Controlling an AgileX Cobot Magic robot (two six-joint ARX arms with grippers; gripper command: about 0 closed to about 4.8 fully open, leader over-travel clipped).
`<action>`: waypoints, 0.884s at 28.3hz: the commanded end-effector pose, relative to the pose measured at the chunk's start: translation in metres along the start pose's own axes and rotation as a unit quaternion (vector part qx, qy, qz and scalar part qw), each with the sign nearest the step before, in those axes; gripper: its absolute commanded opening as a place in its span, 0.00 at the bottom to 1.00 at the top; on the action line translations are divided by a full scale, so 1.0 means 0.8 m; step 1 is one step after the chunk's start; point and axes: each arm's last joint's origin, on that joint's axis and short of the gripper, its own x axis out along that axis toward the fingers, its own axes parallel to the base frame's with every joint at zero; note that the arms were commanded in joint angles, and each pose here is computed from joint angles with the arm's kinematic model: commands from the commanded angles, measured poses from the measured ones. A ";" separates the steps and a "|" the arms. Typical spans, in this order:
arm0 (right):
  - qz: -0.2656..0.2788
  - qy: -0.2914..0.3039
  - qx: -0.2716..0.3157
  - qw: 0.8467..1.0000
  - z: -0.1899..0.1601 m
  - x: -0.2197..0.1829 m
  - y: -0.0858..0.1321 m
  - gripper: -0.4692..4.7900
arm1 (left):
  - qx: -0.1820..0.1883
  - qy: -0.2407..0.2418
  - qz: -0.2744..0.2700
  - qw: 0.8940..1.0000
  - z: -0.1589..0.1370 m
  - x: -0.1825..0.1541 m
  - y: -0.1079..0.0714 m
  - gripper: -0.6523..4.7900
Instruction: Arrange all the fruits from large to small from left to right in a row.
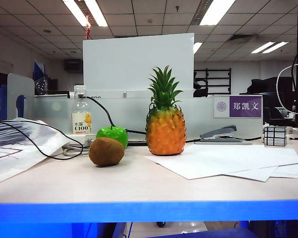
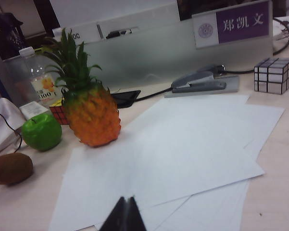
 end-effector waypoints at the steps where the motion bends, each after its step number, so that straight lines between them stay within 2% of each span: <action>1: 0.003 -0.003 0.001 1.000 0.000 0.000 0.000 0.09 | 0.003 -0.007 -0.002 1.000 0.002 0.000 0.000 0.16; 6: 0.003 -0.003 0.001 1.000 0.000 0.000 0.000 0.09 | 0.001 -0.001 0.003 1.000 0.001 0.000 0.000 0.17; 12: 0.000 -0.003 0.001 1.000 0.000 0.000 0.000 0.09 | -0.002 0.012 0.057 0.998 -0.002 0.000 0.004 0.16; 14: 0.001 -0.003 0.001 1.000 0.000 0.000 0.000 0.09 | -0.003 0.012 0.050 0.999 -0.002 0.000 0.004 0.15; 15: 0.002 -0.003 0.001 1.000 0.000 0.000 0.000 0.09 | -0.004 0.009 0.037 0.999 -0.002 0.000 0.002 0.11; 19: 0.020 -0.005 0.000 1.000 0.000 0.001 0.004 0.09 | -0.023 -0.033 -0.005 0.999 0.009 0.000 -0.001 0.11; 23: 0.070 -0.040 -0.009 0.997 0.009 0.001 0.017 0.09 | -0.048 -0.094 -0.031 0.994 0.025 -0.002 -0.002 0.11; 25: 0.089 -0.058 -0.014 0.994 0.012 0.001 0.023 0.09 | -0.054 -0.103 -0.039 0.992 0.028 -0.001 -0.002 0.11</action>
